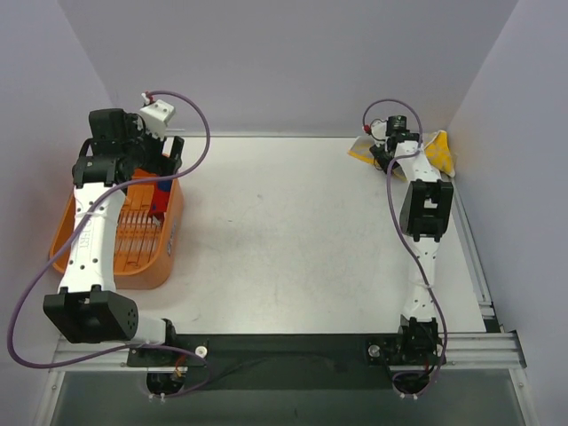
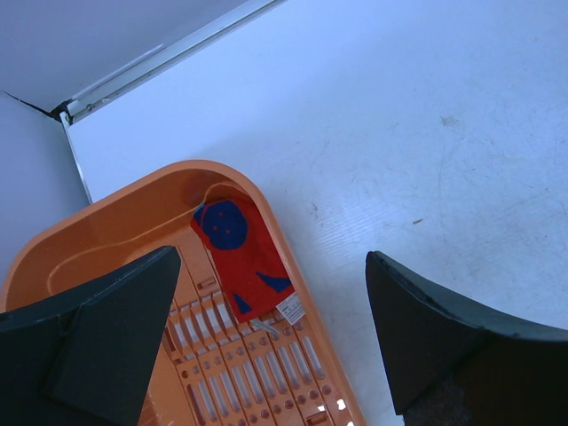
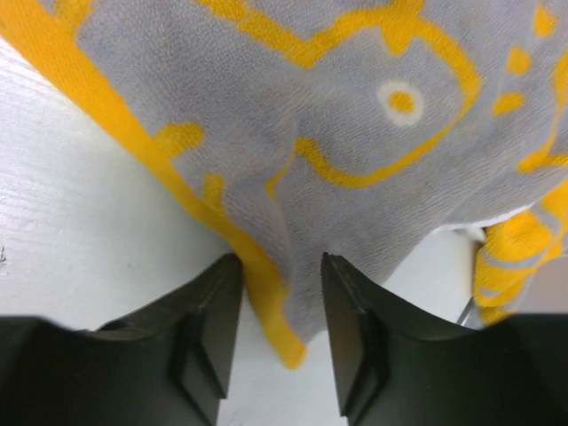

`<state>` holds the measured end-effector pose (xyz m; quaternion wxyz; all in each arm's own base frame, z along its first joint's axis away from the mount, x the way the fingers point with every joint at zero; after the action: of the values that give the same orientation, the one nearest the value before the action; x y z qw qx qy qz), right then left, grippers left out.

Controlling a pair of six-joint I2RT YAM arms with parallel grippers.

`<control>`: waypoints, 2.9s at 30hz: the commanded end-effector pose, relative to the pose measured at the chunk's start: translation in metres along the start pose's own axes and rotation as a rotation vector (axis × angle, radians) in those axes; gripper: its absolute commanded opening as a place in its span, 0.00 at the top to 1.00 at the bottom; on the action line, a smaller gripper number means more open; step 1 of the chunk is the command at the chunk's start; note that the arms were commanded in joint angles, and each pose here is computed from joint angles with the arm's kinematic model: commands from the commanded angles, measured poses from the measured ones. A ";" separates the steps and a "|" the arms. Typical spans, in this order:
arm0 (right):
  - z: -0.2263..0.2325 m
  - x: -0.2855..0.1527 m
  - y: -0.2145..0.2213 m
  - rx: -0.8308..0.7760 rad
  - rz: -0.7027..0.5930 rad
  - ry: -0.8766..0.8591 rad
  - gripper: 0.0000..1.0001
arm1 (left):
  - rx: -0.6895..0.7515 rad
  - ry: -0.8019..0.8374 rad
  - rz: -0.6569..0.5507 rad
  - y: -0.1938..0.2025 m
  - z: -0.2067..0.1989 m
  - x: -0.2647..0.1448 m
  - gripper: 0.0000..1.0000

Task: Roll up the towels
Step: Grab a towel with the right arm, then flatten the towel

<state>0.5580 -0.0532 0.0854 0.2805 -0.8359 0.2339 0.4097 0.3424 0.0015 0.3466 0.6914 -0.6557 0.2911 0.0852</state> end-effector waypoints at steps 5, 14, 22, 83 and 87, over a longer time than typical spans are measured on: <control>0.023 0.022 0.015 -0.226 0.061 -0.081 1.00 | 0.041 -0.011 -0.048 -0.007 -0.005 -0.011 0.03; 0.089 -0.100 -0.005 -0.159 -0.059 -0.446 1.00 | -0.008 0.145 -0.056 -0.014 -0.025 0.001 0.03; 0.220 -0.216 -0.032 0.119 -0.080 -0.946 1.00 | -0.085 0.264 0.062 -0.001 -0.080 0.040 0.09; 0.062 -0.083 0.116 0.128 0.118 -0.611 1.00 | 0.693 0.928 0.648 0.240 -0.323 0.099 0.29; 0.062 -0.088 0.114 0.140 0.108 -0.614 1.00 | 0.733 0.933 0.629 0.245 -0.334 0.098 0.32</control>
<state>0.4179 -0.0899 0.0787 0.3653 -0.6537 0.2163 0.6264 0.2010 -0.2993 0.0903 0.5972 -0.2302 0.7645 -0.0764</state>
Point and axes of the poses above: each gripper's point midway between its finger pads, its own x axis out along the fingers, its own z axis along the line the jaws close on, y = z × x, the point moved 7 cm from there along -x, back along the fingers, and after that the axes turned 14 degrees about -x, right-handed, at the moved point
